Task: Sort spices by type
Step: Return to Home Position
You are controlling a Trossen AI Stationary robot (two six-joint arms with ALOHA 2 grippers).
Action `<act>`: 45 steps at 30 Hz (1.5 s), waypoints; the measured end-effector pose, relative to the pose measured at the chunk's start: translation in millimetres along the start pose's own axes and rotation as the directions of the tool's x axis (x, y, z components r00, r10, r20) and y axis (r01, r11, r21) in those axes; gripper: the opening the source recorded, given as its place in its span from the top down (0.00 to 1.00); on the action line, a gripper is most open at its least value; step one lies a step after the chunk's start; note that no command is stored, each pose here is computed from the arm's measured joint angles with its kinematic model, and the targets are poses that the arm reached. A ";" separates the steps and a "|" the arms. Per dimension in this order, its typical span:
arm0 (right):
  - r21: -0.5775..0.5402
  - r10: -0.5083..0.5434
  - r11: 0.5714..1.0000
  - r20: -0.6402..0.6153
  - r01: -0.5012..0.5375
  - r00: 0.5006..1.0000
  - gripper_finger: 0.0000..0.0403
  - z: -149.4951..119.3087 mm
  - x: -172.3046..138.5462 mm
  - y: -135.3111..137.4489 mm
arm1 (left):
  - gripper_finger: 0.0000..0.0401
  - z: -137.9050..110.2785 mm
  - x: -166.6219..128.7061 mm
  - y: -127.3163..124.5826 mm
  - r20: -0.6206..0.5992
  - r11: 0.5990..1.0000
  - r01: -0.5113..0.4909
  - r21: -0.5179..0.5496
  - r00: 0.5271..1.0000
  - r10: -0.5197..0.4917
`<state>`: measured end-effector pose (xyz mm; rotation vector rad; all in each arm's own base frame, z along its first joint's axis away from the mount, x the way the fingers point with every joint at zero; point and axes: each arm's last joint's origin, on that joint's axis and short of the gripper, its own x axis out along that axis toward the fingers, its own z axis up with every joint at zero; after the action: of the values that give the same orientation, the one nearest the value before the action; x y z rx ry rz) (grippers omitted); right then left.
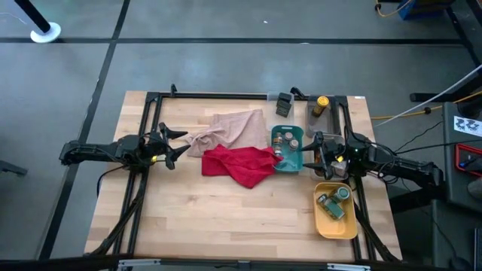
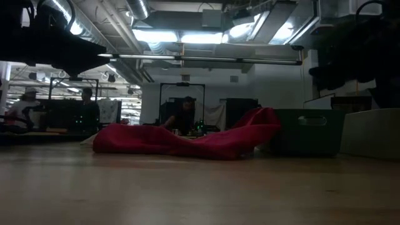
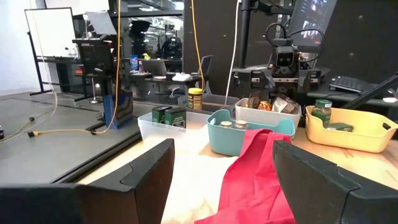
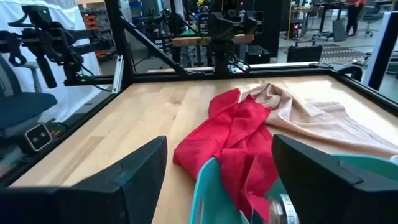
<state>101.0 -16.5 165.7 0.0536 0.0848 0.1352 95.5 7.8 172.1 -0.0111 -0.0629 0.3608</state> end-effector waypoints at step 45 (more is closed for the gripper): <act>-0.048 -0.022 0.998 0.122 0.028 0.992 0.28 8.8 -8.4 3.1 | 0.36 -0.1 0.0 0.0 -0.001 1.000 0.000 -0.002 1.000 0.000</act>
<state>93.1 -15.0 175.2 0.0108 -0.0389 0.1088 95.5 7.8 172.1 -0.0136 -0.0627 0.3611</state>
